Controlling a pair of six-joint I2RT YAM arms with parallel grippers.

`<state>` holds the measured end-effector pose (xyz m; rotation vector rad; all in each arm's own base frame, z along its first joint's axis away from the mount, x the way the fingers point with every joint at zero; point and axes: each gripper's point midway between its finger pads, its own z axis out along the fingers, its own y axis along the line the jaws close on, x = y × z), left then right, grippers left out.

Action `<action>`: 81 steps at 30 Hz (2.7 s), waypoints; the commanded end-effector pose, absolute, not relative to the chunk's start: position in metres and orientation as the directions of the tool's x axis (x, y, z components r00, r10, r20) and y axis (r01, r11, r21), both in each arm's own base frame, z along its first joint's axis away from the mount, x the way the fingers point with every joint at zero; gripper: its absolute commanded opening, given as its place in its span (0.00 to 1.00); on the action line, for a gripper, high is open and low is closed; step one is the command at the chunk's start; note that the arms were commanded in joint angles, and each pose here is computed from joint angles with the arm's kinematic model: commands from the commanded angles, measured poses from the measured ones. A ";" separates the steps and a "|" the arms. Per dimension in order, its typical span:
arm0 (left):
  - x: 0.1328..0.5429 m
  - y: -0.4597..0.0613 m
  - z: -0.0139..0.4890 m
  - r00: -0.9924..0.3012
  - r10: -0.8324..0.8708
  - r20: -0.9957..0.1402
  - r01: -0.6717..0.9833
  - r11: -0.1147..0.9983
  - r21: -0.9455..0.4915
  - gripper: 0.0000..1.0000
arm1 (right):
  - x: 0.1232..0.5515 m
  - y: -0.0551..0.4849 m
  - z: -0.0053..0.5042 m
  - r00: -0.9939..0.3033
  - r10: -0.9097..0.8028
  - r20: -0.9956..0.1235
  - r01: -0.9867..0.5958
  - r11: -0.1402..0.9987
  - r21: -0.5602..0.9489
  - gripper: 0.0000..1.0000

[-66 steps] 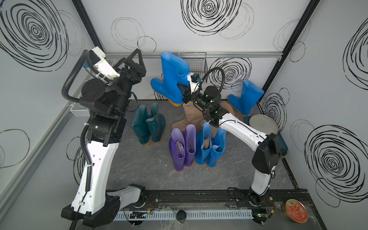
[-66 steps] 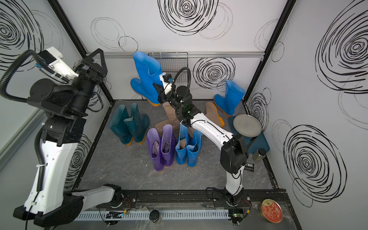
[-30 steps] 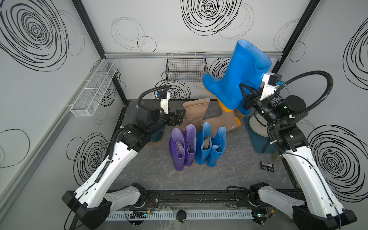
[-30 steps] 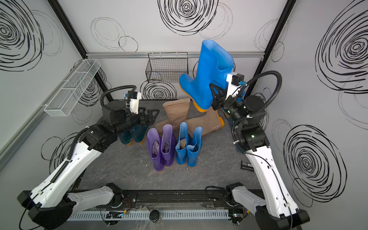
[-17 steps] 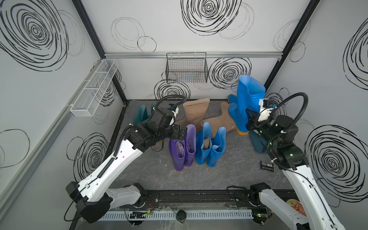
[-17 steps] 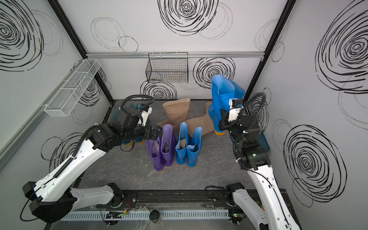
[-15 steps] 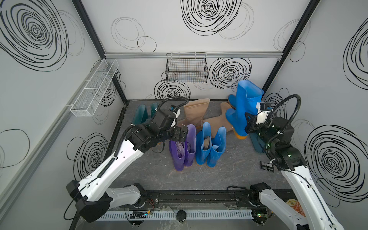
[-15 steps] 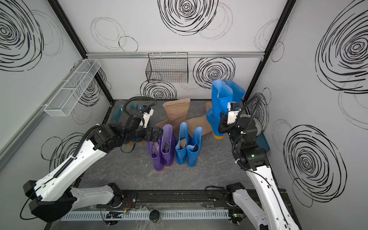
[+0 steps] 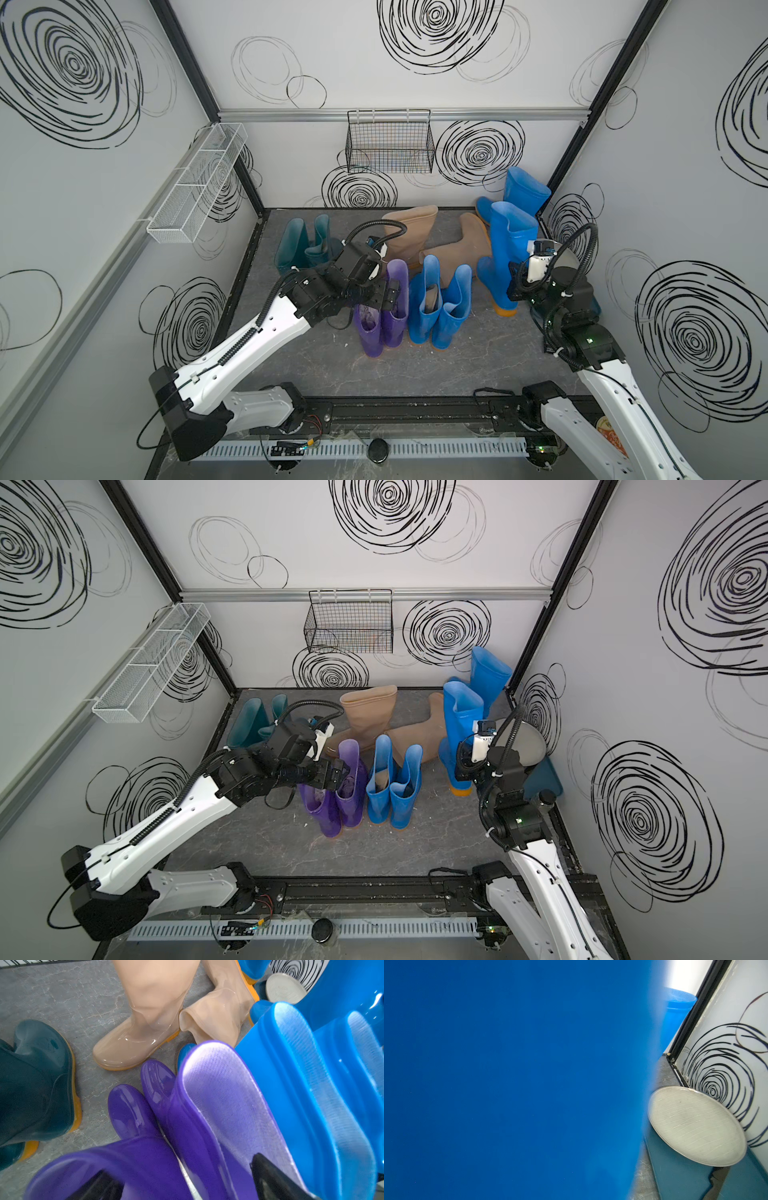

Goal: Match and arrange rain boots in pairs
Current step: Place the rain boot at the center of the board, then pick up the rain boot at the center of the board.

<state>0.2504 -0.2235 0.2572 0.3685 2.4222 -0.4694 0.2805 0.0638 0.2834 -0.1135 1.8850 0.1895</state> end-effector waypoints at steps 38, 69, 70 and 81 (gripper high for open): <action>0.261 -0.187 0.284 -0.684 0.016 -0.730 0.275 0.932 -0.237 0.00 | 0.245 0.048 0.212 -0.156 0.155 -0.975 -0.007 0.987 0.158 0.60; 0.310 -0.242 0.378 -0.424 0.121 -0.898 0.472 0.876 -0.105 0.73 | 0.414 -0.073 0.330 -0.153 0.110 -0.982 0.076 0.992 0.099 0.97; 0.314 -0.245 0.379 -0.412 0.132 -0.902 0.482 0.872 -0.092 0.74 | 0.423 -0.075 0.327 -0.140 0.102 -0.985 0.054 0.994 0.095 0.97; 0.343 -0.268 0.367 -0.336 0.121 -0.934 0.541 0.836 -0.086 0.78 | 0.491 -0.090 0.275 -0.125 0.005 -0.992 -0.052 0.999 0.011 0.96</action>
